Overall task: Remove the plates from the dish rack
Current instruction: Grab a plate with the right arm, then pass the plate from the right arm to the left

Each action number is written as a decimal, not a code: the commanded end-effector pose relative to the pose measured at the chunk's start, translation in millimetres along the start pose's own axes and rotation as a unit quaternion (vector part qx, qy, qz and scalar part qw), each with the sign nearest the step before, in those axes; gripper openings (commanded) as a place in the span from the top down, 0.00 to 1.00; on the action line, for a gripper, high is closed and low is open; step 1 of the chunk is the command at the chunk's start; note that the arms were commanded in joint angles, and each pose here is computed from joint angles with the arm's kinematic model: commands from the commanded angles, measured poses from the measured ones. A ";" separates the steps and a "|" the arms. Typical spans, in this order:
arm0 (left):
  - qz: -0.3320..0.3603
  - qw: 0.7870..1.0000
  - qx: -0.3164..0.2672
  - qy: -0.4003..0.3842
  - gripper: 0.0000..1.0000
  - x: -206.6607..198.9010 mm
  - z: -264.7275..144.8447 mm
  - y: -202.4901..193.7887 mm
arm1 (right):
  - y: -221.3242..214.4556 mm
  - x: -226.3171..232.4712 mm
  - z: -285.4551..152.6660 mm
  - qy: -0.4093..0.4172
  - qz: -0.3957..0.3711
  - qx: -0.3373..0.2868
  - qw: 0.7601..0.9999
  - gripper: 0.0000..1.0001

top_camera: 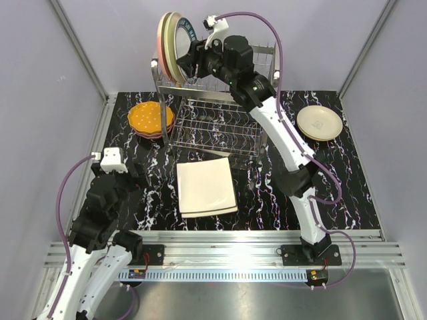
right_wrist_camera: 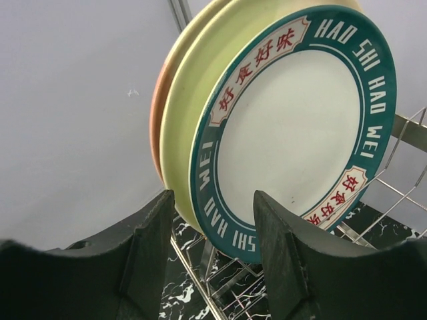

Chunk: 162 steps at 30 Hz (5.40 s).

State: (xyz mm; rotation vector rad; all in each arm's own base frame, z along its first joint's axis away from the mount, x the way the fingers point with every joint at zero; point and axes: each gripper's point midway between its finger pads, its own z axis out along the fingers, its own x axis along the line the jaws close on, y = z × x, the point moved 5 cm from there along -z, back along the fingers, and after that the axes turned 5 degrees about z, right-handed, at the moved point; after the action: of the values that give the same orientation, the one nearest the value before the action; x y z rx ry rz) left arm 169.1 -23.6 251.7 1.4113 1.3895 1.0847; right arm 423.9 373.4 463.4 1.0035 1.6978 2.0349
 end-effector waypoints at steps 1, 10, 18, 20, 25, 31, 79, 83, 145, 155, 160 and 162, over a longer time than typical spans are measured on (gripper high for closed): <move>-0.007 1.000 -0.025 0.009 0.01 2.3 0.4 9.1 | 12.7 5.6 6.7 -0.008 -0.029 -0.043 0.999 0.43; -0.007 1.000 -0.027 0.009 0.01 2.3 -0.2 9.3 | 4.1 2.1 16.2 -0.030 -0.066 -0.049 0.996 0.56; -0.008 1.000 -0.028 0.007 0.01 2.0 -0.4 9.7 | -2.9 5.2 22.8 -0.033 -0.089 -0.051 0.994 0.76; -0.008 1.000 -0.028 0.006 0.01 1.7 -0.4 9.7 | -2.1 3.9 23.4 -0.042 -0.103 -0.055 0.992 0.83; -0.008 1.000 -0.029 0.006 0.01 1.7 -0.4 10.0 | 6.7 12.5 21.4 -0.047 -0.116 -0.073 0.989 0.95; -0.007 1.000 -0.028 0.005 0.01 1.3 0.1 9.7 | 23.8 15.8 14.2 -0.052 -0.122 -0.096 0.987 1.00; -0.006 1.000 -0.019 0.012 0.01 2.3 2.4 7.1 | 102.1 27.0 -40.8 -0.028 -0.219 -0.155 0.963 1.00; -0.005 1.000 -0.018 0.010 0.01 1.6 3.0 7.0 | 99.8 20.0 -45.6 -0.026 -0.257 -0.132 0.957 1.00; -0.456 0.737 -0.014 -0.499 0.01 -145.0 -33.1 188.5 | 25.8 89.3 -271.3 0.224 -0.754 -0.027 0.617 1.00; -0.442 0.743 0.044 -0.500 0.13 -167.0 -22.8 166.3 | -1.5 103.9 -278.7 0.245 -0.761 -0.045 0.599 1.00; -0.435 0.753 0.059 -0.490 0.22 -170.2 -15.3 154.6 | -13.0 106.5 -275.9 0.253 -0.763 -0.045 0.593 1.00; -0.429 0.760 0.062 -0.484 0.29 -170.4 -11.9 149.7 | -16.8 109.0 -275.3 0.259 -0.762 -0.046 0.592 1.00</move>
State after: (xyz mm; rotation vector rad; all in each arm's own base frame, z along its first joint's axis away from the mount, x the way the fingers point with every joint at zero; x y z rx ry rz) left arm 199.7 -194.3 394.8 0.8948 1.1100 -0.3624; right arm 162.0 246.7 429.3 -1.0793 1.7123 1.0209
